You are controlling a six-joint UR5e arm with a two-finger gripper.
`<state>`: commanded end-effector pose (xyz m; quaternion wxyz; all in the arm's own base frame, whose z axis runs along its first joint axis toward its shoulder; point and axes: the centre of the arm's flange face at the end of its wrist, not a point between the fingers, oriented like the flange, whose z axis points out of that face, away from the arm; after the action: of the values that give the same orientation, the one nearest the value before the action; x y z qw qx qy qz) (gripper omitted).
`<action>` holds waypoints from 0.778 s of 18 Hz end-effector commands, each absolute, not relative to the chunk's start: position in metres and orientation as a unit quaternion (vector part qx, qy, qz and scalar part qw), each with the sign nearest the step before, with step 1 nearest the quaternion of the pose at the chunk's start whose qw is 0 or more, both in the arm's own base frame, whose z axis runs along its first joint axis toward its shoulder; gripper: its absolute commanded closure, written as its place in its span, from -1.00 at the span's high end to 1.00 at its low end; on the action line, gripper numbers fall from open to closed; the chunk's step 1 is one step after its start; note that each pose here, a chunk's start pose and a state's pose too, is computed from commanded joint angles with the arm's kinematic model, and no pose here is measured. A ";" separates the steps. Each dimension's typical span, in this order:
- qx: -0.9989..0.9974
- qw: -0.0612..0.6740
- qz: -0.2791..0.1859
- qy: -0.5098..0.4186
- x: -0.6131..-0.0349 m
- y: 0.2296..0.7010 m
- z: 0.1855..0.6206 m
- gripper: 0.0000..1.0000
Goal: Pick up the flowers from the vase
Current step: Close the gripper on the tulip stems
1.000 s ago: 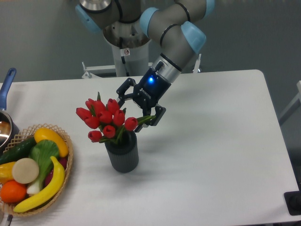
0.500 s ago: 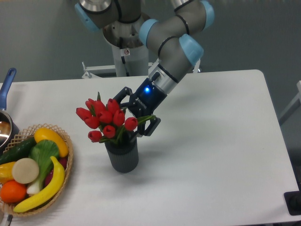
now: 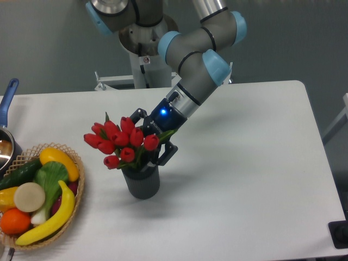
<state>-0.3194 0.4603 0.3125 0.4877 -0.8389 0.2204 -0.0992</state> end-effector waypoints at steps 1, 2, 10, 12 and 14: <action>-0.839 0.488 -0.099 0.220 -0.320 0.460 0.313 0.06; -0.839 0.488 -0.099 0.219 -0.321 0.459 0.313 0.02; -0.833 0.503 -0.100 0.208 -0.327 0.454 0.319 -0.11; -0.830 0.508 -0.100 0.208 -0.327 0.454 0.322 -0.12; -0.822 0.522 -0.107 0.202 -0.326 0.454 0.329 -0.12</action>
<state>-0.3260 0.4542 0.3288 0.5222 -0.8217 0.2018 -0.1071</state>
